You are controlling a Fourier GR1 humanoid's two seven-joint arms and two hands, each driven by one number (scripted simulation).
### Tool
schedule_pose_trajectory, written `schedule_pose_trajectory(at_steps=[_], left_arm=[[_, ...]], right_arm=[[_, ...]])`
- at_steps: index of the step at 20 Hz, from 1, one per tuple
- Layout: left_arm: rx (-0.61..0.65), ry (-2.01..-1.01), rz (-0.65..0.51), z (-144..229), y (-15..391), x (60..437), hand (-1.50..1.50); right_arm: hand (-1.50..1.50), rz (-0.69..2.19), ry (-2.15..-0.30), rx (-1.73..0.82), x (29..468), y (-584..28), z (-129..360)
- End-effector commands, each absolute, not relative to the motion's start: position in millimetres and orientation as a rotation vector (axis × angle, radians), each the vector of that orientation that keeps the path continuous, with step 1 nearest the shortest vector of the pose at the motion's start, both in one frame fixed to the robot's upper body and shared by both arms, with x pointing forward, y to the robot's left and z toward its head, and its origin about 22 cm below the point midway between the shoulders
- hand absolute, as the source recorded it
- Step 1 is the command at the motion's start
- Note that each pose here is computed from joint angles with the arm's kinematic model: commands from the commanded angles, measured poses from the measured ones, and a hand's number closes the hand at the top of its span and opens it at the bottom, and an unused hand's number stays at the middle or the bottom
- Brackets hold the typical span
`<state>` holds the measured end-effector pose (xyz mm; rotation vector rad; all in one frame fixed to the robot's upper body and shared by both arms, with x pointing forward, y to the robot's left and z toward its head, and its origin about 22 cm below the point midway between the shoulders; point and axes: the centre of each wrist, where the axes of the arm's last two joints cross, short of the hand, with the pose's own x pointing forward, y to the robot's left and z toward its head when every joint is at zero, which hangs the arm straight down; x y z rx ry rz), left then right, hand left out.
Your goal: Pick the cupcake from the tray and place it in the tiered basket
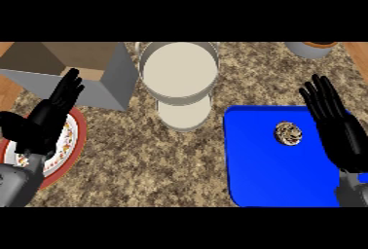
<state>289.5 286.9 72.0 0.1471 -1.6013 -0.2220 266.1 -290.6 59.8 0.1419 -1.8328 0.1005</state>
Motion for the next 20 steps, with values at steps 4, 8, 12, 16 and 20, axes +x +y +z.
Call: schedule_pose_trajectory(at_steps=[4, 8, 12, 16, 20], left_arm=[[0.049, -1.616, -0.243, 50, 257, 284, 0.00], [-0.083, -1.576, -0.252, 34, 237, 274, 0.00], [-0.134, -1.565, -0.281, 4, 226, 261, 0.00], [-0.113, -1.546, -0.254, 2, 228, 262, 0.00], [-0.078, -1.522, -0.226, -15, 227, 258, 0.00]], right_arm=[[-1.50, -0.342, -1.641, -0.336, 294, -309, 29], [-1.50, -0.537, -1.383, -0.693, 287, -328, -6], [-1.50, -0.606, -1.544, -0.769, 341, -259, 9], [-1.50, -0.445, -1.563, -0.969, 362, -258, 28], [-1.50, -0.241, -1.337, -1.075, 363, -283, 17]])
